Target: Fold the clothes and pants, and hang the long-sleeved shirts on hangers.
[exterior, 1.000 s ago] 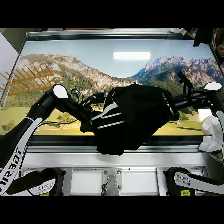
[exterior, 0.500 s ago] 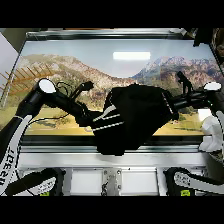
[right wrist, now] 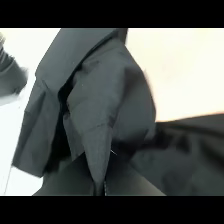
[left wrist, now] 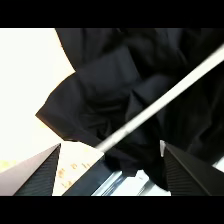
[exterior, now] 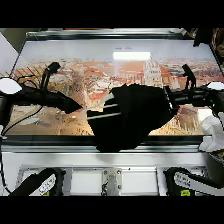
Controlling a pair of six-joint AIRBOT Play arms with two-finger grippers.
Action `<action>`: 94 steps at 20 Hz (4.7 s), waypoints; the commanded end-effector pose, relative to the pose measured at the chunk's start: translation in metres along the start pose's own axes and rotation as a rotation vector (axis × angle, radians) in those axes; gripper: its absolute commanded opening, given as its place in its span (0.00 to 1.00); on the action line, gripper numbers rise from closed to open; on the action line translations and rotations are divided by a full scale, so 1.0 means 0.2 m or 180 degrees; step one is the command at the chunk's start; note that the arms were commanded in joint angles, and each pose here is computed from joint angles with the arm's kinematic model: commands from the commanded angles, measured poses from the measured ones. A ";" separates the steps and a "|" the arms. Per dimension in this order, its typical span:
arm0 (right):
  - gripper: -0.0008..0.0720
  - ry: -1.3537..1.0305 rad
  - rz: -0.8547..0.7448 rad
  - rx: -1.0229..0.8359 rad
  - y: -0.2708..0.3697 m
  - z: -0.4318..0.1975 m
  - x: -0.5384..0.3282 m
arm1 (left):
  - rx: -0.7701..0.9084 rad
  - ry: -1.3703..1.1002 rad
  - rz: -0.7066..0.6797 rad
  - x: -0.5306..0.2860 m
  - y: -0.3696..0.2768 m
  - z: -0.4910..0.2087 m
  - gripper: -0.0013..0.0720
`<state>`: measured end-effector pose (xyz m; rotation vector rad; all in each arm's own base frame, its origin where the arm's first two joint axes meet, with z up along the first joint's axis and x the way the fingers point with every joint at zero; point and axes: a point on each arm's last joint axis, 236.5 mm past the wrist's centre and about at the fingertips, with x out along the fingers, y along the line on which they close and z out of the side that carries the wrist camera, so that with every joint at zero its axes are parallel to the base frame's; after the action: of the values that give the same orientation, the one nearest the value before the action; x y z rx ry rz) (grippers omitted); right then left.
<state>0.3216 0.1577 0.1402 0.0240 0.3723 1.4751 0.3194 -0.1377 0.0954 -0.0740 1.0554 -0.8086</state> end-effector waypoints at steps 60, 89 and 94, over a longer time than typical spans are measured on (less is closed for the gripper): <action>0.01 0.0457 -0.0530 0.0275 0.24 0.02 -0.01 | -0.1496 -0.0382 0.0482 -0.26 0.20 0.29 0.03; 0.02 -0.1445 0.0247 0.0593 0.51 0.57 0.19 | -0.0777 -0.1283 0.0414 -0.74 -0.07 0.80 0.39; 0.01 -0.1629 -0.0776 0.0556 0.24 0.65 0.06 | -0.0610 -0.1247 0.0388 -0.78 -0.17 0.81 0.03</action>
<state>0.2752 0.2227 0.2640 0.4839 0.1217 1.3321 0.3988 -0.1110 0.2998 -0.3366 0.7595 -0.5349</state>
